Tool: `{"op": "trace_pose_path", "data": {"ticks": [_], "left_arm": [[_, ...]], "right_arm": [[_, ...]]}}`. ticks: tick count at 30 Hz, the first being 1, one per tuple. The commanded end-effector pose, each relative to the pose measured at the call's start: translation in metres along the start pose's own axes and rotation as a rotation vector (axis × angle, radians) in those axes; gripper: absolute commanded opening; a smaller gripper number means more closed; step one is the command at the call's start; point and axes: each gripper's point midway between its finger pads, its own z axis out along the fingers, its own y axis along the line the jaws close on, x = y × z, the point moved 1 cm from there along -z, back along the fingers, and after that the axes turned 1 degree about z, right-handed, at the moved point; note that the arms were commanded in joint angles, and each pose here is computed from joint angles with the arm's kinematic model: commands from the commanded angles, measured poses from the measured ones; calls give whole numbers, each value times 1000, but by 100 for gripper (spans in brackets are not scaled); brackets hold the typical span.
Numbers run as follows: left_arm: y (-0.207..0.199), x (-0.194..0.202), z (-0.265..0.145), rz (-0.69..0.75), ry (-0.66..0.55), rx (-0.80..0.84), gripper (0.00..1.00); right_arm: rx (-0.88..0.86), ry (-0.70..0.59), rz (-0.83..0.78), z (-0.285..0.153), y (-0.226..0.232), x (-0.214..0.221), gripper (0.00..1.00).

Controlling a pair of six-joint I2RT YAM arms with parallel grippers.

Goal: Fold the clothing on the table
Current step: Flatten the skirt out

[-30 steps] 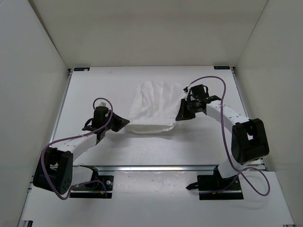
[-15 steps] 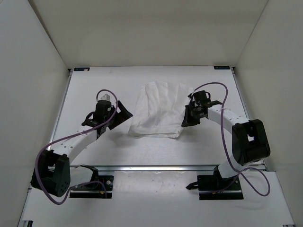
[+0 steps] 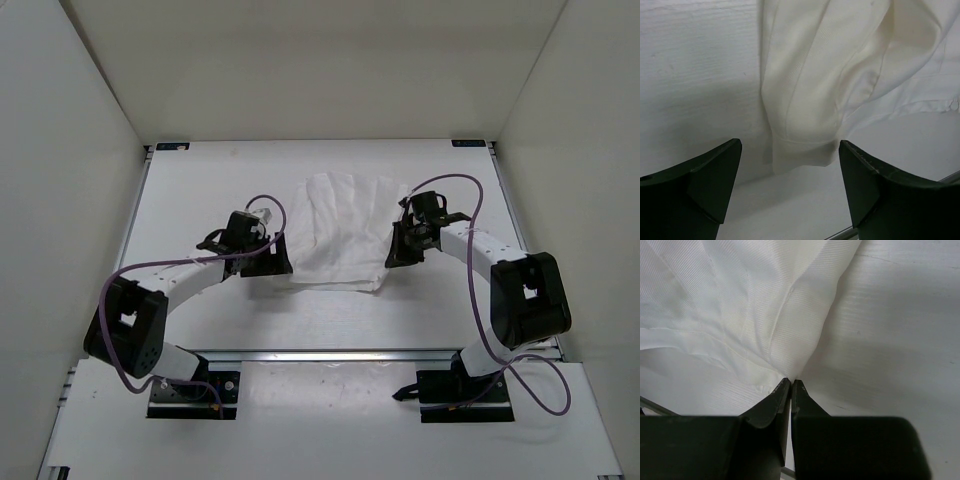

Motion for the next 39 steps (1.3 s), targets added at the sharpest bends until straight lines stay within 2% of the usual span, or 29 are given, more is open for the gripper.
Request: {"op": "trace_pose_path", "data": {"ticks": [1, 6, 10, 16, 20, 21, 22, 24, 28, 32, 36, 39], "left_arm": [[-21, -11, -6, 109, -20, 54, 88], [-27, 3, 4, 112, 35, 52, 82], [-20, 5, 8, 103, 41, 5, 68], [-9, 0, 10, 79, 19, -48, 34], [-10, 3, 12, 44, 24, -34, 3], [-8, 6, 12, 31, 31, -37, 0], [-9, 4, 12, 21, 27, -27, 0], [-12, 7, 13, 12, 27, -10, 0], [-6, 14, 14, -32, 46, -1, 0], [-8, 18, 15, -53, 51, 27, 0], [-6, 31, 17, -80, 87, 37, 0], [-11, 35, 17, -78, 107, 58, 0]], "right_arm": [[-12, -34, -4, -3, 2, -4, 0], [-23, -15, -8, 0, 6, 0, 0], [-28, -34, -14, -3, 6, -7, 0], [-47, -42, -20, -6, 8, -10, 0], [-66, -38, -10, -3, 10, -7, 0], [-76, -33, -5, -2, 12, -4, 2], [-80, -21, 8, 1, 10, -1, 8], [-100, -28, 16, 0, 13, 0, 29], [-109, -24, 23, -1, 14, 6, 55], [-106, -10, 23, 1, 14, 15, 61], [-118, 26, 34, 9, 16, 26, 61], [-132, 48, 38, 14, 21, 33, 56]]}}
